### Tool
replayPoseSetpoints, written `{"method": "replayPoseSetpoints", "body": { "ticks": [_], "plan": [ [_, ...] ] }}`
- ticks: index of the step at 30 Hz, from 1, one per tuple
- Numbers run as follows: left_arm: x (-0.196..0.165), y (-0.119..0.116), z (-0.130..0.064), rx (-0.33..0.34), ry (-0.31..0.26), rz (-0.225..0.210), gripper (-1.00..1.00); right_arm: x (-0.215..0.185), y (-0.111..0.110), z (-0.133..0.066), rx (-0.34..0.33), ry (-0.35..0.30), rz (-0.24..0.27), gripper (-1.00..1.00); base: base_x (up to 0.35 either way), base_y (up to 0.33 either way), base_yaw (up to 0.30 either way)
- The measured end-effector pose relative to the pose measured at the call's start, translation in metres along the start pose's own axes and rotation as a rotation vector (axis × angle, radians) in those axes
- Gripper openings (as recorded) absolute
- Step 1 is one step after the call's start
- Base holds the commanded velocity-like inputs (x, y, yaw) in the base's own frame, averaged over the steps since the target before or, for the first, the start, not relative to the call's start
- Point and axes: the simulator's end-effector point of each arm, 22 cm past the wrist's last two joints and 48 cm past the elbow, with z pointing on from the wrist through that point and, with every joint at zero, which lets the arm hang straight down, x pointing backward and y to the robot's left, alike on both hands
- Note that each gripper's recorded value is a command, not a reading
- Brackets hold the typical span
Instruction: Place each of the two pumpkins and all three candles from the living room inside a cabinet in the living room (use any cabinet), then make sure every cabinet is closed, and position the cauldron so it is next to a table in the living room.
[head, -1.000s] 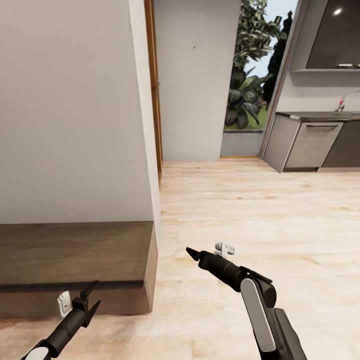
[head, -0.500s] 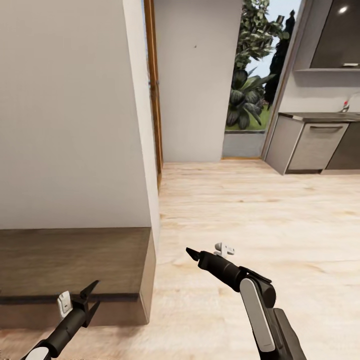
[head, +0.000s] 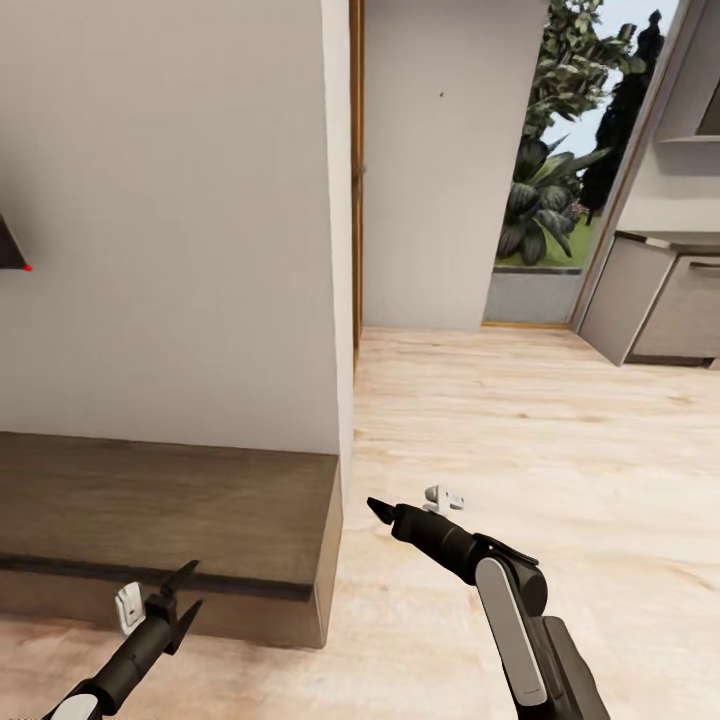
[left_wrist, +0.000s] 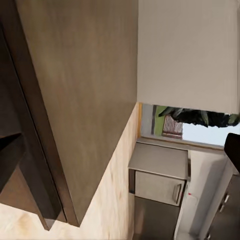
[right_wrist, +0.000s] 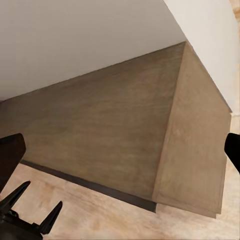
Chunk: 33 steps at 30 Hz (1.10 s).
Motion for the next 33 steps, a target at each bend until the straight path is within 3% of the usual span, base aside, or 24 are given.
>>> {"method": "replayPoseSetpoints", "body": {
  "ticks": [25,33],
  "plan": [
    [-0.001,-0.001,-0.001,0.001,0.001,-0.003,1.0,0.002,0.0,0.0,0.0,0.005,-0.002,1.0,0.097,0.006,0.048],
    [-0.002,0.017,0.001,-0.001,-0.001,-0.002,1.0,0.012,-0.012,0.004,0.003,-0.016,-0.004,1.0,0.0,0.0,0.016]
  ]
}}
